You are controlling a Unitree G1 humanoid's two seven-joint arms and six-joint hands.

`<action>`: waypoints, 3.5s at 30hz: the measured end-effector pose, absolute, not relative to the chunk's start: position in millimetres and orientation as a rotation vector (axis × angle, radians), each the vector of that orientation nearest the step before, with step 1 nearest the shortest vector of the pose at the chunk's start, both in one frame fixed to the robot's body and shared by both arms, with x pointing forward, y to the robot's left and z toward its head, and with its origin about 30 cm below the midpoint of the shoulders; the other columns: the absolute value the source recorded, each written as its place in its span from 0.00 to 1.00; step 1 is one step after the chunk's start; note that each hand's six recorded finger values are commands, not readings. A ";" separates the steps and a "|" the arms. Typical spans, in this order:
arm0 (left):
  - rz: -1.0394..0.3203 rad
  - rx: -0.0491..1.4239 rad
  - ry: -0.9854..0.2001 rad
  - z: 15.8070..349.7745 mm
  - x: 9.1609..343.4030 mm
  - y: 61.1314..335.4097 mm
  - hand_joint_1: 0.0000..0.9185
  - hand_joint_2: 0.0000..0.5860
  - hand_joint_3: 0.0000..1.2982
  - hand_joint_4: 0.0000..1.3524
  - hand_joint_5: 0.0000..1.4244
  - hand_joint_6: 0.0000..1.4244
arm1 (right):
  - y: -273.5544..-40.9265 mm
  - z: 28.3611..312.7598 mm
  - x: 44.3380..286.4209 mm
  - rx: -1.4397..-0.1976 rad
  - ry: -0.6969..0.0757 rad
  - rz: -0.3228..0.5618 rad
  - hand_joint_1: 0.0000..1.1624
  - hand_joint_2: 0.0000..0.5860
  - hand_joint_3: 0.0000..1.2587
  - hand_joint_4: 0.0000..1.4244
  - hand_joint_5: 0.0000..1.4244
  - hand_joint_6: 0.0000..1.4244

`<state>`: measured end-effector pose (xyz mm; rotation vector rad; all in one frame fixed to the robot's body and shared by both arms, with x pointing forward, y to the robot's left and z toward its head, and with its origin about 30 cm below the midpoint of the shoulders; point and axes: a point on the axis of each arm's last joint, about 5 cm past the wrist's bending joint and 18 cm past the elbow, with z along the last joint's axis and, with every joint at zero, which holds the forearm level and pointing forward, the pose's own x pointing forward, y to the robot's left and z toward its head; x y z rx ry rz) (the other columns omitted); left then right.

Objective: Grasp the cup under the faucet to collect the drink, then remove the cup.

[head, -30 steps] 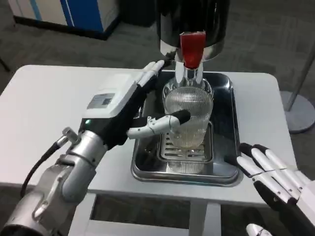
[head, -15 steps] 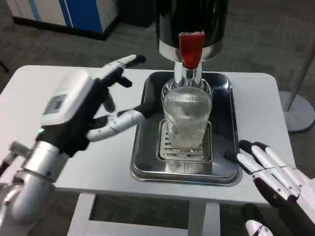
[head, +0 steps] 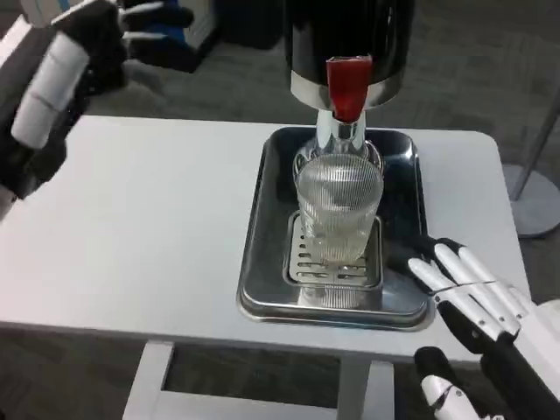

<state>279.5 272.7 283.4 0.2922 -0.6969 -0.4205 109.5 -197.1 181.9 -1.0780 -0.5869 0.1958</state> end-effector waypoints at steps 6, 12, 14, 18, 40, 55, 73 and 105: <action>-0.556 0.124 -0.616 294.5 292.4 258.1 0.00 0.26 0.21 0.21 0.26 0.43 | -194.7 180.8 110.0 -1.064 -0.582 0.197 0.00 0.91 0.08 0.00 0.00 0.08; -0.576 0.108 -0.586 308.6 301.5 254.1 0.00 0.26 0.20 0.17 0.22 0.40 | -194.1 179.1 108.1 -1.055 -0.570 0.196 0.00 0.91 0.08 0.00 0.00 0.08; -0.576 0.091 -0.574 307.6 303.6 254.0 0.00 0.26 0.19 0.15 0.19 0.37 | -194.0 178.7 107.8 -1.053 -0.567 0.198 0.00 0.91 0.08 0.00 0.00 0.08; -0.600 0.055 -0.547 303.9 310.5 251.5 0.00 0.26 0.19 0.14 0.17 0.34 | -192.9 178.4 107.9 -1.048 -0.569 0.202 0.00 0.91 0.08 0.00 0.00 0.08; -0.791 0.171 -0.473 304.2 339.8 206.8 0.00 0.27 0.20 0.13 0.15 0.32 | -196.2 178.1 100.6 -1.055 -0.548 0.188 0.00 0.91 0.08 0.00 0.00 0.08; -0.848 0.397 -0.492 294.6 337.5 195.1 0.00 0.27 0.20 0.13 0.15 0.32 | -199.0 178.4 98.2 -1.046 -0.546 0.181 0.00 0.91 0.09 0.00 0.00 0.08; -0.828 0.582 -0.595 286.1 320.7 207.5 0.00 0.28 0.19 0.13 0.14 0.33 | -197.9 178.9 103.9 -0.976 -0.566 0.176 0.00 0.91 0.09 0.00 0.00 0.08; -0.711 0.799 -0.660 275.0 317.7 216.1 0.00 0.30 0.11 0.03 0.08 0.28 | -194.4 178.1 117.9 -0.838 -0.560 0.204 0.00 0.90 0.08 0.00 0.00 0.09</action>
